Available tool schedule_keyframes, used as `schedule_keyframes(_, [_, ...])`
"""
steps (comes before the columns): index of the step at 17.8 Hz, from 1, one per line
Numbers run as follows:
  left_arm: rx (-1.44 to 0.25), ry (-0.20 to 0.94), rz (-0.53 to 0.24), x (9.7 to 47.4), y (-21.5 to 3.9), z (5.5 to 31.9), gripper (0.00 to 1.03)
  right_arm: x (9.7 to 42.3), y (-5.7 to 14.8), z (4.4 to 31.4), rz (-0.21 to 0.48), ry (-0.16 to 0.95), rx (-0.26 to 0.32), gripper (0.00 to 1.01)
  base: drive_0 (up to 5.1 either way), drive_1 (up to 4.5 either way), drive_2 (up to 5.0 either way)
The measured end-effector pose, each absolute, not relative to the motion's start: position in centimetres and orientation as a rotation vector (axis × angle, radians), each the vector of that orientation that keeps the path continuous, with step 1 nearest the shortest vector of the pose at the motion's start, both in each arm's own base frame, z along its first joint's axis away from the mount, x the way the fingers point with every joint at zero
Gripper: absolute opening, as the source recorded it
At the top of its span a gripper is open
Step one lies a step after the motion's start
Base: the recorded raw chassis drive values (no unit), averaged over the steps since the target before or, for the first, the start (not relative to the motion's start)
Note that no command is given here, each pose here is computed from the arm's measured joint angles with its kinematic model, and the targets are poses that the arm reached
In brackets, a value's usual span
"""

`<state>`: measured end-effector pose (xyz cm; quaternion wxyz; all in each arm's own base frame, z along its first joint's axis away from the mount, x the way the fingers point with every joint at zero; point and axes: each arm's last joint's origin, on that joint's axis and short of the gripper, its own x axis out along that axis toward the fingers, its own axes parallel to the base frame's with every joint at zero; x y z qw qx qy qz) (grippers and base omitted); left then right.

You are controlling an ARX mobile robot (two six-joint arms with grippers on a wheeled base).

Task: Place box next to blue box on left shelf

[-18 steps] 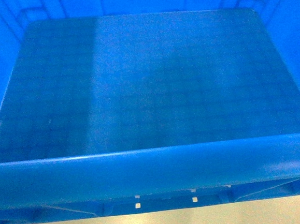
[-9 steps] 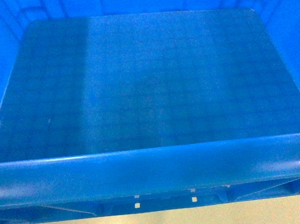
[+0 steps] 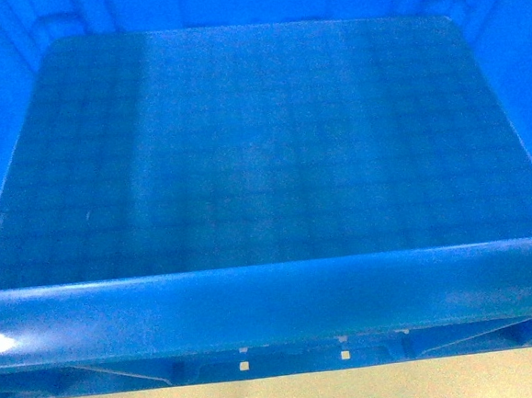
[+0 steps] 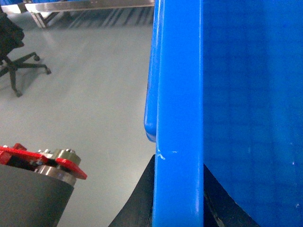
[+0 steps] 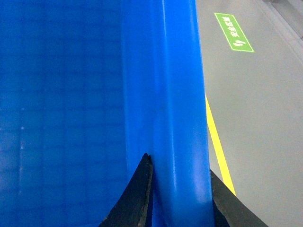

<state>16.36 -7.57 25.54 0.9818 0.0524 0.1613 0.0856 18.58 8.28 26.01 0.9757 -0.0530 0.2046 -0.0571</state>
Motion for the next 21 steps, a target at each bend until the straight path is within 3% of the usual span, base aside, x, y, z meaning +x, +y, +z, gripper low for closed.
schedule_keyframes(21, [0.108,0.323,0.174,16.28,-7.61,25.56,0.11,18.55,8.27,26.0,-0.116,0.414,-0.109,0.17,-0.1,-0.08,-0.1])
